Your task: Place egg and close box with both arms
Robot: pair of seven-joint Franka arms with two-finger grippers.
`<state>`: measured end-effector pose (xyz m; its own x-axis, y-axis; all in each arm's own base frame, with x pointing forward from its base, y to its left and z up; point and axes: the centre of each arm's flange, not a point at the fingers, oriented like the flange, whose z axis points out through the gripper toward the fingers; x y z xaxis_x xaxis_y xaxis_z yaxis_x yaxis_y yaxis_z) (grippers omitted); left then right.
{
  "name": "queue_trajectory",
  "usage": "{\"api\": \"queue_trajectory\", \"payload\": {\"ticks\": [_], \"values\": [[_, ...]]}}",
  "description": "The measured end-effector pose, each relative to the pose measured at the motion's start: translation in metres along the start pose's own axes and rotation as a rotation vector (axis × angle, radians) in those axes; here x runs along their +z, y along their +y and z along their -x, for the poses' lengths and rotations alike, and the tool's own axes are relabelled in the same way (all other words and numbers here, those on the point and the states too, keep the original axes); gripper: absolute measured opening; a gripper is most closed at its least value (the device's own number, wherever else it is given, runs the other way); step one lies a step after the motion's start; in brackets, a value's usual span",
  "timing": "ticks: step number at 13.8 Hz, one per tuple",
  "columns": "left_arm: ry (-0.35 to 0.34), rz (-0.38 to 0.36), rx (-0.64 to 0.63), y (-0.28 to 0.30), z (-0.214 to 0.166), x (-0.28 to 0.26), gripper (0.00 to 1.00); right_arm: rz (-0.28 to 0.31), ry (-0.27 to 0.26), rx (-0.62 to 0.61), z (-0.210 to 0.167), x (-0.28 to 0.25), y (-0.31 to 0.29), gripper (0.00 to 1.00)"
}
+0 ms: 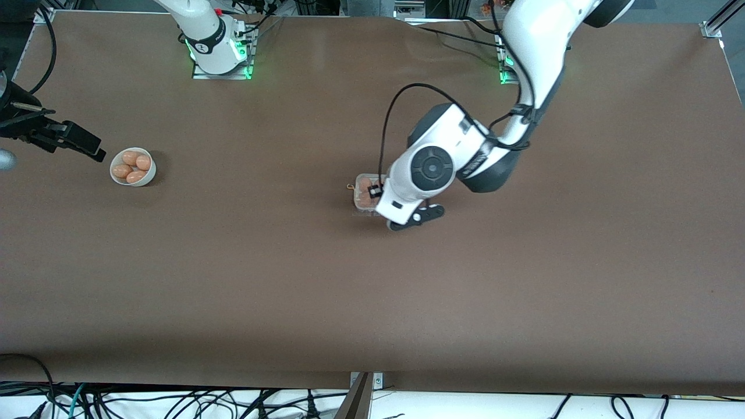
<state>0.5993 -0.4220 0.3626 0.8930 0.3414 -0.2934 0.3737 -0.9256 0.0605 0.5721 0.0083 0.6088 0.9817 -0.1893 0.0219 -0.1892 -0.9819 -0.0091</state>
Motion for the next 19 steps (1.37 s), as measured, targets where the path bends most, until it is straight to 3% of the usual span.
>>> {"api": "queue_trajectory", "payload": {"ticks": [5,7,10,11,19], "values": [[0.142,0.137,-0.090,-0.069,-0.067,-0.139,1.00,0.000,0.000,0.000,0.000,0.000,0.000,1.00],[0.195,0.117,-0.055,-0.117,-0.093,-0.178,1.00,0.000,0.000,0.000,0.000,0.000,0.000,1.00],[0.240,-0.075,0.049,-0.176,-0.111,-0.202,1.00,0.000,0.000,0.000,0.000,0.000,0.000,1.00],[0.242,-0.108,0.078,-0.190,-0.117,-0.207,1.00,0.000,0.000,0.000,0.000,0.000,0.000,1.00],[0.201,-0.161,0.310,-0.317,-0.152,-0.261,1.00,0.000,0.001,0.000,0.000,0.000,0.000,1.00]]}}
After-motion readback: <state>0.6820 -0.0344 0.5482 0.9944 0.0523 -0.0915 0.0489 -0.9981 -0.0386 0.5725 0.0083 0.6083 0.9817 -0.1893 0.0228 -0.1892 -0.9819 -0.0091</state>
